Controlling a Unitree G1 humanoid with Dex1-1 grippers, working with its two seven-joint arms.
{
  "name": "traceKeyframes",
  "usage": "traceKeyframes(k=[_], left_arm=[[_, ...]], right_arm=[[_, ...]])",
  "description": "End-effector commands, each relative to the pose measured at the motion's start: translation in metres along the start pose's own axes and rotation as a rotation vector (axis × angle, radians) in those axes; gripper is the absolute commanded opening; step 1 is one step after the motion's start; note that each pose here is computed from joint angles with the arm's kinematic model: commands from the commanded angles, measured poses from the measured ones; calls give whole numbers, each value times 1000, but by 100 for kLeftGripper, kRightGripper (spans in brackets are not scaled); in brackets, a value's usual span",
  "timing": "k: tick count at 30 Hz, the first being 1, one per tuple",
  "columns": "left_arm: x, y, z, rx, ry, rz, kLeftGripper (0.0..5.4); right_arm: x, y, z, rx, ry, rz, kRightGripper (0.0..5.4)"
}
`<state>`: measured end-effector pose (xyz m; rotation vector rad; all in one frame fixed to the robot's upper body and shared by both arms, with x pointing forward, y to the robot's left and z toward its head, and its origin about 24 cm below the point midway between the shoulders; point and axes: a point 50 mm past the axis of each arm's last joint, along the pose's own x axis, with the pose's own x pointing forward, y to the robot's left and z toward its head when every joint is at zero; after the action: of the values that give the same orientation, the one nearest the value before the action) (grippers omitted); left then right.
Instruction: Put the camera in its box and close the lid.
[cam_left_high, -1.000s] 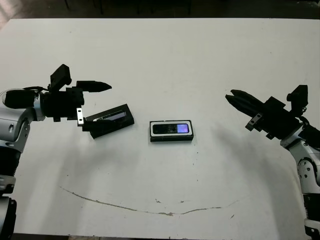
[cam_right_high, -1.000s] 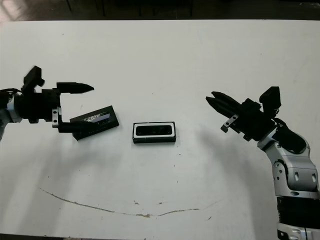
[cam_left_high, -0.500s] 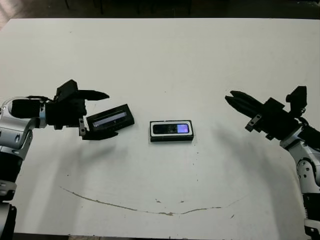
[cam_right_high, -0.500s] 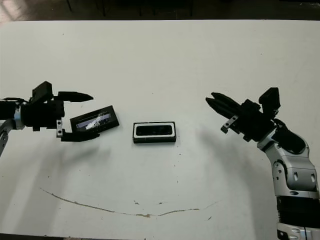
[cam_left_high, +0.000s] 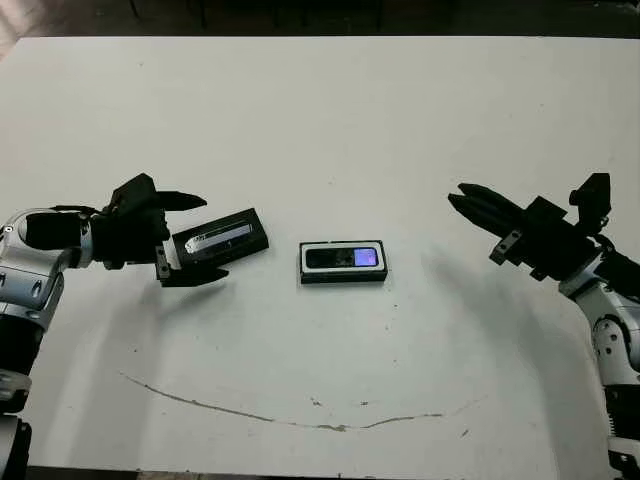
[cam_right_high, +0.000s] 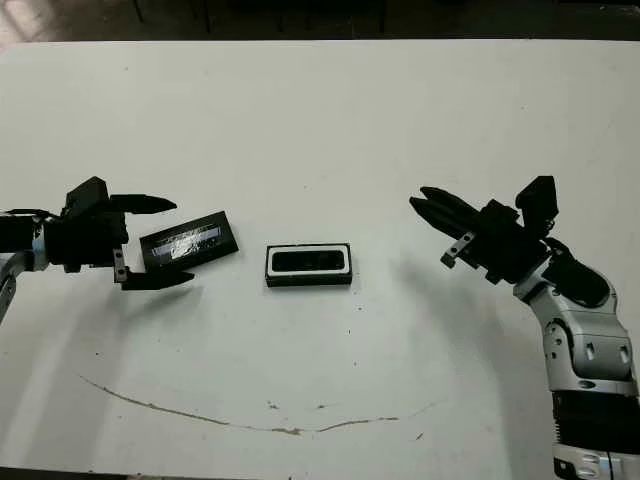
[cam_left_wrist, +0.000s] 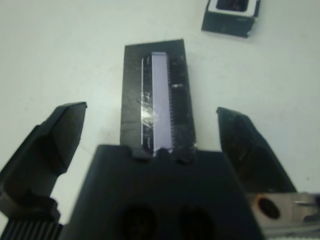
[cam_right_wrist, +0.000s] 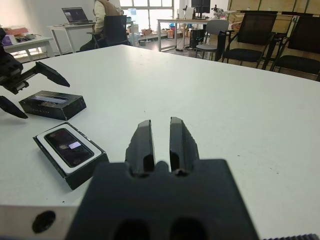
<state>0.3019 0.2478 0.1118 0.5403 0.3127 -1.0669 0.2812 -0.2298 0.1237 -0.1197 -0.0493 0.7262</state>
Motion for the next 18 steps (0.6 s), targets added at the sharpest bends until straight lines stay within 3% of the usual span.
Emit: traceKeyframes(k=[1, 7, 9, 18], left_arm=[[-2, -7, -17, -79, 29, -11, 537], [-3, -9, -21, -118, 42, -17, 537], [-4, -10, -24, -144, 41, 0, 515], [-6, -16, -31, -240, 74, 36, 306]], right_arm=[[-3, -2, -3, 5, 48, 1, 0], [-3, -1, -2, 2, 43, 8, 0], [-3, -1, -2, -2, 45, 7, 0], [-3, -2, -5, 28, 47, 18, 0]])
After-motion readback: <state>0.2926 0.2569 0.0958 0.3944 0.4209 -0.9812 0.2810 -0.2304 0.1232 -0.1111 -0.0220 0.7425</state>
